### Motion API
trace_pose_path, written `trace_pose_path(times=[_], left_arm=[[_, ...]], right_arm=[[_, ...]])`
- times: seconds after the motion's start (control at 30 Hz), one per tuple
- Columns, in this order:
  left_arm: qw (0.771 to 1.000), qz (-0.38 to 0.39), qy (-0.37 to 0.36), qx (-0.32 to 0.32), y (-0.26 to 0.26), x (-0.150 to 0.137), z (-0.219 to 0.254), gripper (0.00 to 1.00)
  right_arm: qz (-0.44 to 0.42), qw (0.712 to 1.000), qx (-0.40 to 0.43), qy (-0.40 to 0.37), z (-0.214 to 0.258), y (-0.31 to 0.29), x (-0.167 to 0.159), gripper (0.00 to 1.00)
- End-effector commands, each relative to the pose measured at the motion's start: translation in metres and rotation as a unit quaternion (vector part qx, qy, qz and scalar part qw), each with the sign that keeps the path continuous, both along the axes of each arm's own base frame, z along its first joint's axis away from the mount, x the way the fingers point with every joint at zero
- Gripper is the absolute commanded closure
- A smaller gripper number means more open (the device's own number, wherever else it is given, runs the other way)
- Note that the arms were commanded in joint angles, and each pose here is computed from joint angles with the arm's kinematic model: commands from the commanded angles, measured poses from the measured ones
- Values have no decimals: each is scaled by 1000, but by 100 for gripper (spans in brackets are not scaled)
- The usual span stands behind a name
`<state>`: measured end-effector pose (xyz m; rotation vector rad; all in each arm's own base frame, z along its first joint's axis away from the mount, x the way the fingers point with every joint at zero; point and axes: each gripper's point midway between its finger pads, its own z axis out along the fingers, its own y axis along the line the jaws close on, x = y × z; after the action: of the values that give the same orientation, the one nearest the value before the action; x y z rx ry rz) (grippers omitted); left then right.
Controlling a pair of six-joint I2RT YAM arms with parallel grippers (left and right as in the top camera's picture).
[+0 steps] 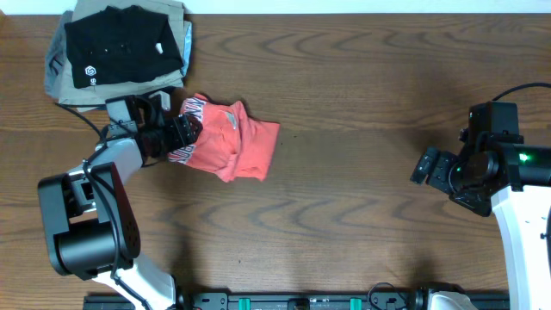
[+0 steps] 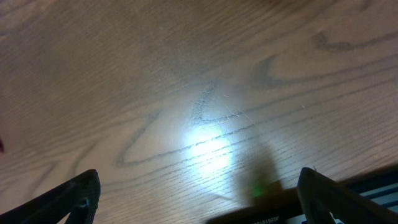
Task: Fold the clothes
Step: 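Drag the orange bundle with the left gripper toward the clothes stack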
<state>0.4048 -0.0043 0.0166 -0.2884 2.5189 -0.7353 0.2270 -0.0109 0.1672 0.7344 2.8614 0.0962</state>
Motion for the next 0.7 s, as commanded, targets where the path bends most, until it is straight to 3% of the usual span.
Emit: trace_pose_path(times=[0.0,0.1,0.37,0.67], left_arm=[[1000,-11,20,-5,-7,-10,-12,57],[1000,-11,19,-8,-8,-10,-11,76],[999,-24,12,-37,-16,-8,11,81],[999,-33,-5,-32,-16,29,94,89]], right_arm=[[8,1000,0,-3,2,-1,1,1],[8,1000,0,-3,2,-1,1,1],[8,1000,0,-4,2,-1,2,1],[7,1000,-1,-13,3,-1,6,1]])
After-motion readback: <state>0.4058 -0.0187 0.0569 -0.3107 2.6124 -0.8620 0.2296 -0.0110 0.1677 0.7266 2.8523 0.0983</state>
